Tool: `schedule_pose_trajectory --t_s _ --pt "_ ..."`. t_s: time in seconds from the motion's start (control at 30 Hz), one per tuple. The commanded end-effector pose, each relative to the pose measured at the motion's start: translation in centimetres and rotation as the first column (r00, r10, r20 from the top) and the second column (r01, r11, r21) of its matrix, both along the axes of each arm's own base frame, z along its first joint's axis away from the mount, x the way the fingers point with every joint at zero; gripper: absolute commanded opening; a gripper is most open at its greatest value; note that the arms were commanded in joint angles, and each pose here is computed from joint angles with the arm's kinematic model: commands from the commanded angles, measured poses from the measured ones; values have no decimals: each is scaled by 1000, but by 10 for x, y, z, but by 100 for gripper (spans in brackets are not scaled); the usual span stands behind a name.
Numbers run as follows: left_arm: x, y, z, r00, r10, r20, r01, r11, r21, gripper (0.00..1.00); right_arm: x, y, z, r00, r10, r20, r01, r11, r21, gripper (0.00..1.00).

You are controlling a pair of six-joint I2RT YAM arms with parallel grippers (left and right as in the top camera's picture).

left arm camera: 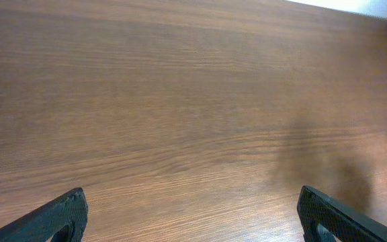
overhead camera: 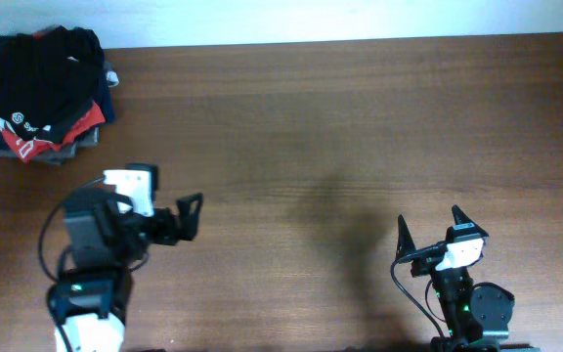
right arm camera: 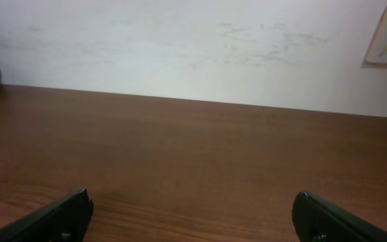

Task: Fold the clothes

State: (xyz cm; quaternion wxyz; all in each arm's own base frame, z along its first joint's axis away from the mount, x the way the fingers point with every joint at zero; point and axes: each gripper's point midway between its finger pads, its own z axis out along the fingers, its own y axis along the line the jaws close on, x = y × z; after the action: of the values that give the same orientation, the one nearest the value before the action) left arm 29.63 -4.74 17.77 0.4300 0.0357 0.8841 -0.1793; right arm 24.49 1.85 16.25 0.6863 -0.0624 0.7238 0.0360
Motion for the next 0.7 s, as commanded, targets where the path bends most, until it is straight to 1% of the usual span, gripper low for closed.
schedule_pose_trajectory --t_s 0.0,0.03,0.17,0.3,0.47,0.67 --pt "-3 12 -7 983 183 7 -183 980 81 99 -1 2 -2 1000 8 -1 -8 1000 -3 99" --pt "-6 12 -5 979 204 22 -205 975 87 99 -1 2 -2 1000 7 -1 -7 1000 -3 99" --pt "-20 9 0 976 195 97 -204 975 85 99 -1 2 -2 1000 8 -1 -8 1000 -3 99" --pt "-35 10 -16 976 177 131 -190 976 102 99 -1 2 -2 1000 7 -1 -7 1000 -3 99" --pt "-42 12 -43 974 175 147 -191 976 103 99 -1 2 -2 1000 8 -1 -8 1000 -3 99" --pt "-47 12 -52 949 145 280 -182 977 111 99 -1 2 -2 1000 7 -1 -7 1000 -3 99"
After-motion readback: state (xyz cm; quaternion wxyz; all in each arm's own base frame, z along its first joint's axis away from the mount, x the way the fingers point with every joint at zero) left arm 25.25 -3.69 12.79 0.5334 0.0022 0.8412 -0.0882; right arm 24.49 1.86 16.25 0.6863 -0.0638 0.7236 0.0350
